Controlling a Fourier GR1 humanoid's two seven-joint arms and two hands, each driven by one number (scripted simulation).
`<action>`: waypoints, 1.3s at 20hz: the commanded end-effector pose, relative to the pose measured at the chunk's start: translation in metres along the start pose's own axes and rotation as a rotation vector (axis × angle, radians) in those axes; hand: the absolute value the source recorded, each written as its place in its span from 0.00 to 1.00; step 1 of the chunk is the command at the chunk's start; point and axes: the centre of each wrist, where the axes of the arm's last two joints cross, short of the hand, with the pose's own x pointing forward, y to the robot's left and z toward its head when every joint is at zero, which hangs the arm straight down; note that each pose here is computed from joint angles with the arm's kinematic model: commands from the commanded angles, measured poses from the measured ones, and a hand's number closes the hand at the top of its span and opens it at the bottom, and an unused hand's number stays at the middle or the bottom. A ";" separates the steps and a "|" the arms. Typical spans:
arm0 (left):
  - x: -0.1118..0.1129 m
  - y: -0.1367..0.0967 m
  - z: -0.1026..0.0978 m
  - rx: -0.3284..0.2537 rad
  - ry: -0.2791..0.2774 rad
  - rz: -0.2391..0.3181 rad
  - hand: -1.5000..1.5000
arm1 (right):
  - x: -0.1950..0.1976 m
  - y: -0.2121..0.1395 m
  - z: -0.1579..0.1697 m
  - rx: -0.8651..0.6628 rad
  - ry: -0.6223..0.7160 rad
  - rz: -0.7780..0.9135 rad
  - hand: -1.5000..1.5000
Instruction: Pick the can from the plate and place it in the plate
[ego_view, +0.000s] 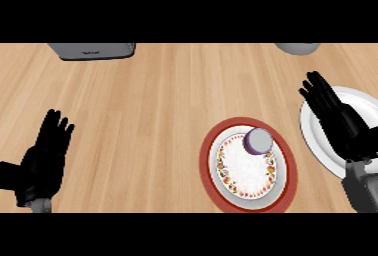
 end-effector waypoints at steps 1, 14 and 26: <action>0.017 0.010 -0.011 -0.025 -0.024 -0.089 0.50 | 0.001 -0.020 -0.002 0.070 -0.045 -0.035 1.00; 0.007 -0.010 -0.057 -0.216 0.030 -0.275 0.50 | -0.049 -0.056 -0.006 0.315 -0.423 0.167 0.00; 0.030 -0.019 -0.059 -0.218 0.034 -0.283 0.50 | -0.039 -0.076 -0.026 0.487 -0.355 0.587 0.00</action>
